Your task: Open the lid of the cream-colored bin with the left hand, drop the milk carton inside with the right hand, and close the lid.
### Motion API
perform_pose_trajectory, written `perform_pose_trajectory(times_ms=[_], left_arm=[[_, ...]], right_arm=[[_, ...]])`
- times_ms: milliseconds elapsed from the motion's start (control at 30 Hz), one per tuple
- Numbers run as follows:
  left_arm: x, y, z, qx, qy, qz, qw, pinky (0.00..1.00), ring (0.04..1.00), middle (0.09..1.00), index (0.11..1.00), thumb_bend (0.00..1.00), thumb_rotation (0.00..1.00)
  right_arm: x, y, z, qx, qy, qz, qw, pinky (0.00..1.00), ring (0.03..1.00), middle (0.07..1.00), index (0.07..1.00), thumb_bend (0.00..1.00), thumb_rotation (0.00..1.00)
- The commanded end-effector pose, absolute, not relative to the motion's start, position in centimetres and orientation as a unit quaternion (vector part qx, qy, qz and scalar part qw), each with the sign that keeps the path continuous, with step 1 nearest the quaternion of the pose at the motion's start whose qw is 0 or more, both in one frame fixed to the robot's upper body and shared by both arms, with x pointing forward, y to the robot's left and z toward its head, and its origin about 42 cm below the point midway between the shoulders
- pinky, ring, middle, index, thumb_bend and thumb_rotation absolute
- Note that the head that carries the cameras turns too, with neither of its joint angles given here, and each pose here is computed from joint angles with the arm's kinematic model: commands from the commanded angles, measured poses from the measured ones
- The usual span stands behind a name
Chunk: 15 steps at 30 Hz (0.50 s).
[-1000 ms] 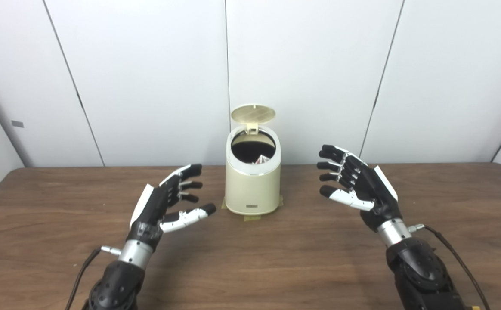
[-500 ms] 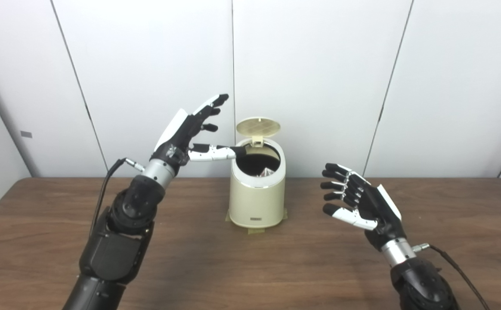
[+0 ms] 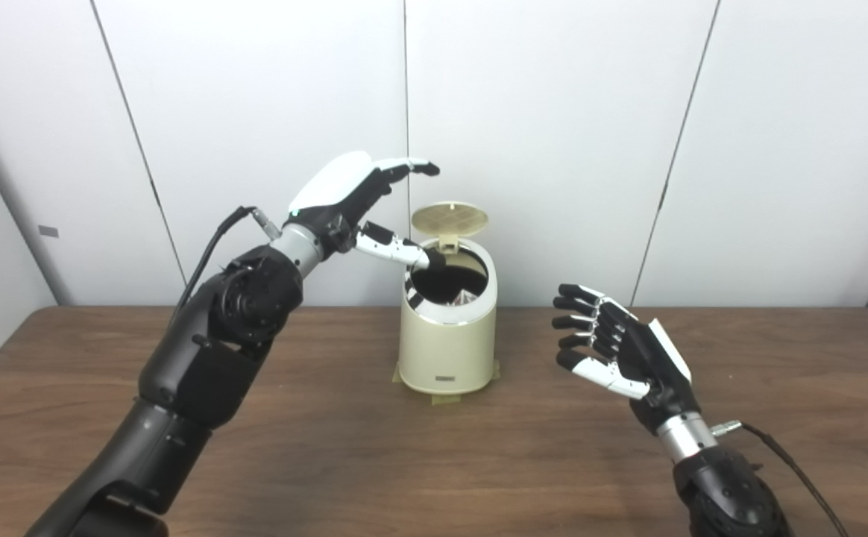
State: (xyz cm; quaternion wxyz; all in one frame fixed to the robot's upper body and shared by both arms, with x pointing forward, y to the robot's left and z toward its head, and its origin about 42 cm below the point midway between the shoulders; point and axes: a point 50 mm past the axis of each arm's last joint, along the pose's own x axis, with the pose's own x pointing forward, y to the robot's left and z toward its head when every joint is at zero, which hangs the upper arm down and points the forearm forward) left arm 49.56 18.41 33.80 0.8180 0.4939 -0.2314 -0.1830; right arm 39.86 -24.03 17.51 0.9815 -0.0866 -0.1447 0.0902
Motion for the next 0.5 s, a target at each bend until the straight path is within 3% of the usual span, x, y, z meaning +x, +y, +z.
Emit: perform_pose_trajectory(times_ms=[0,467], left_arm=[[49.5,18.6,37.5,0.494,-0.281,-0.173,0.804,0.8,0.914,0.846,0.809,0.99,0.37],[47.5,18.7,35.8,0.467,-0.262,-0.232,0.812,0.93,0.994,0.893,0.821,0.99,0.41]], right_arm=[[40.7,-23.6,19.9,-0.084,-0.189,0.087,0.975,0.63,0.746,0.788,0.795,0.62,0.45],[40.8,-23.2,19.6,-0.081,-0.19,0.088,0.975,0.64,0.746,0.796,0.806,0.55,0.49]])
